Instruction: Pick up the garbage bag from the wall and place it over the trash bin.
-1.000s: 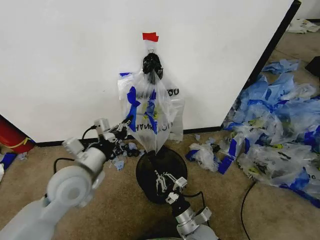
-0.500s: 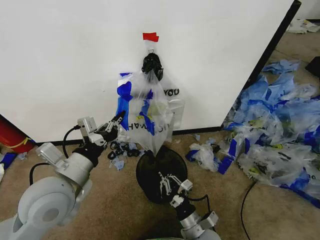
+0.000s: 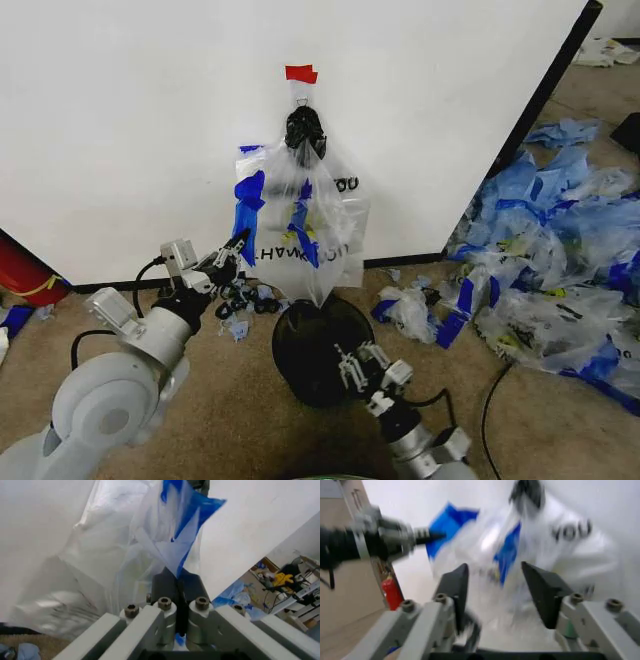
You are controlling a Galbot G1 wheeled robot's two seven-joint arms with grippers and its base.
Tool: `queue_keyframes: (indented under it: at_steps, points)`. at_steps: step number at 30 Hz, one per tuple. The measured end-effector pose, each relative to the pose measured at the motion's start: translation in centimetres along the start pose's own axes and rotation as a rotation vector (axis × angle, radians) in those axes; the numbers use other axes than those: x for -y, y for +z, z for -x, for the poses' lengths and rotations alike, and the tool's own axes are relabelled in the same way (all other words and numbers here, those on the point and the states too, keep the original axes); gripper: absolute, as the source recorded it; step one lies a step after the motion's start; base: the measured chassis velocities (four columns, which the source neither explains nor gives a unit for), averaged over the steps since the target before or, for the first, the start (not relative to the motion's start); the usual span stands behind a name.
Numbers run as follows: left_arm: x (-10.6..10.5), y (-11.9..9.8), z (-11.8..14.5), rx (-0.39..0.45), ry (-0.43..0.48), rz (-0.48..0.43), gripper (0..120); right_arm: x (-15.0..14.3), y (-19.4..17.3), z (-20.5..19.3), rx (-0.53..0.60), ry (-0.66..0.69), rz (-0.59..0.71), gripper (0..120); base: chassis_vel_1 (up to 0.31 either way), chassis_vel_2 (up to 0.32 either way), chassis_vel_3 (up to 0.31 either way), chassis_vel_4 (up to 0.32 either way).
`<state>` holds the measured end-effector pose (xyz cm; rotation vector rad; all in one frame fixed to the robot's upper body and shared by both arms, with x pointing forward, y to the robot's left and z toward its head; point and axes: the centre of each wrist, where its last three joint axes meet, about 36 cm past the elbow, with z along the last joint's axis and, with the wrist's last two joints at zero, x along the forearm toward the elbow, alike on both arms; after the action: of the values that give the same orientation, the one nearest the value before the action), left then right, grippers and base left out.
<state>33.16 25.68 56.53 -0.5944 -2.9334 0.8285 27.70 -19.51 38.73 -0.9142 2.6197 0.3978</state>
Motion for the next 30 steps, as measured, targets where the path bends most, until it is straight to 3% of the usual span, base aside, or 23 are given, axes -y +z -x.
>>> queue_keyframes:
  at_steps: [8,12,17,24,30]
  points:
    - [0.0,0.4,0.2,-0.003,0.001,-0.001,0,2.2,-7.8,2.6,0.038,-0.082,-0.075,68,0.000,0.000,0.000,0.000]
    - [0.0,0.8,0.9,-0.009,0.011,-0.007,0,2.4,-12.9,4.3,-0.041,-0.090,-0.113,85,0.000,0.000,0.000,0.000]
    - [-0.2,1.1,1.4,-0.014,0.015,-0.011,0,3.0,-15.0,6.0,-0.135,-0.042,-0.148,99,0.000,0.000,0.000,0.000]
    - [-0.4,1.9,2.5,-0.027,0.026,-0.017,0,3.4,-15.8,8.2,-0.250,0.021,-0.165,100,0.000,0.000,0.000,0.000]
    - [-0.7,1.9,2.6,-0.024,0.016,-0.017,0,3.6,-14.1,12.1,-0.327,0.018,-0.136,100,0.000,0.000,0.000,0.000]
